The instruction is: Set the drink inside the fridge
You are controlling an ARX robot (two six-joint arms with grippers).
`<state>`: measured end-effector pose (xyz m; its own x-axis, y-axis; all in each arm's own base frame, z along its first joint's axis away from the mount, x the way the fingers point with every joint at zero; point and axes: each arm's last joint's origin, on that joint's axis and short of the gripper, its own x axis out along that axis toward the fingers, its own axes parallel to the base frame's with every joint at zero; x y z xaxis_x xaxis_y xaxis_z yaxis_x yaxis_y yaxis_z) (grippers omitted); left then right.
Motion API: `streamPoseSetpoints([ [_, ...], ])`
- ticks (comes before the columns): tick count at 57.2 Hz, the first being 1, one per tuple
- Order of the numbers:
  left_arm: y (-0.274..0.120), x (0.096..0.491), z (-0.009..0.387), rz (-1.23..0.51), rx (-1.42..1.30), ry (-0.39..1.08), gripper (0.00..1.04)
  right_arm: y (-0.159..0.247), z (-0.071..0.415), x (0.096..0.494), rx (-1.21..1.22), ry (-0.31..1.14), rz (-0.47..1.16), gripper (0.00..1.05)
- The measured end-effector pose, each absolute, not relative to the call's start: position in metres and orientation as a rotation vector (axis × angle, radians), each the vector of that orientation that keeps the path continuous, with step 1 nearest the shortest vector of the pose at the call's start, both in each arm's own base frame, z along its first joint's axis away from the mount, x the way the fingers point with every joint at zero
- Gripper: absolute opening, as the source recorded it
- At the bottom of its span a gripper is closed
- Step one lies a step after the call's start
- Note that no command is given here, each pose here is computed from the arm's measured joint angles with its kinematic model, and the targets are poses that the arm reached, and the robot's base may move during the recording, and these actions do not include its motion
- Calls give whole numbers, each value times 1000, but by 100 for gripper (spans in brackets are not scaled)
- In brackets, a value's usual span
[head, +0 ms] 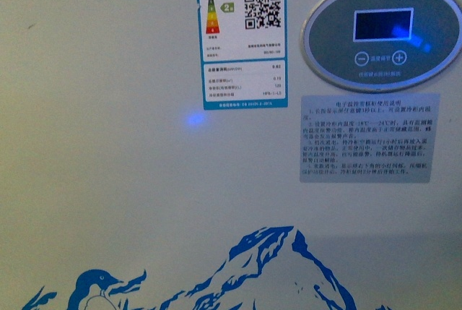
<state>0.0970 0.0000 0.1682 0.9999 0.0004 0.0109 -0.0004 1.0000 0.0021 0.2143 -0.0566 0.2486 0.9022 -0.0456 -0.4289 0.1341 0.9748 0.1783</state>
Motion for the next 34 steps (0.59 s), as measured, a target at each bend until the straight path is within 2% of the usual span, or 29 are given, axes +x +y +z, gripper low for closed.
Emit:
streamPoseSetpoints([
  [15,0,97,168,0,2,-11,97,-32,291,159,205,281,-5,36],
  [34,0,97,168,0,2,-11,97,-4,291,106,178,162,-79,36],
])
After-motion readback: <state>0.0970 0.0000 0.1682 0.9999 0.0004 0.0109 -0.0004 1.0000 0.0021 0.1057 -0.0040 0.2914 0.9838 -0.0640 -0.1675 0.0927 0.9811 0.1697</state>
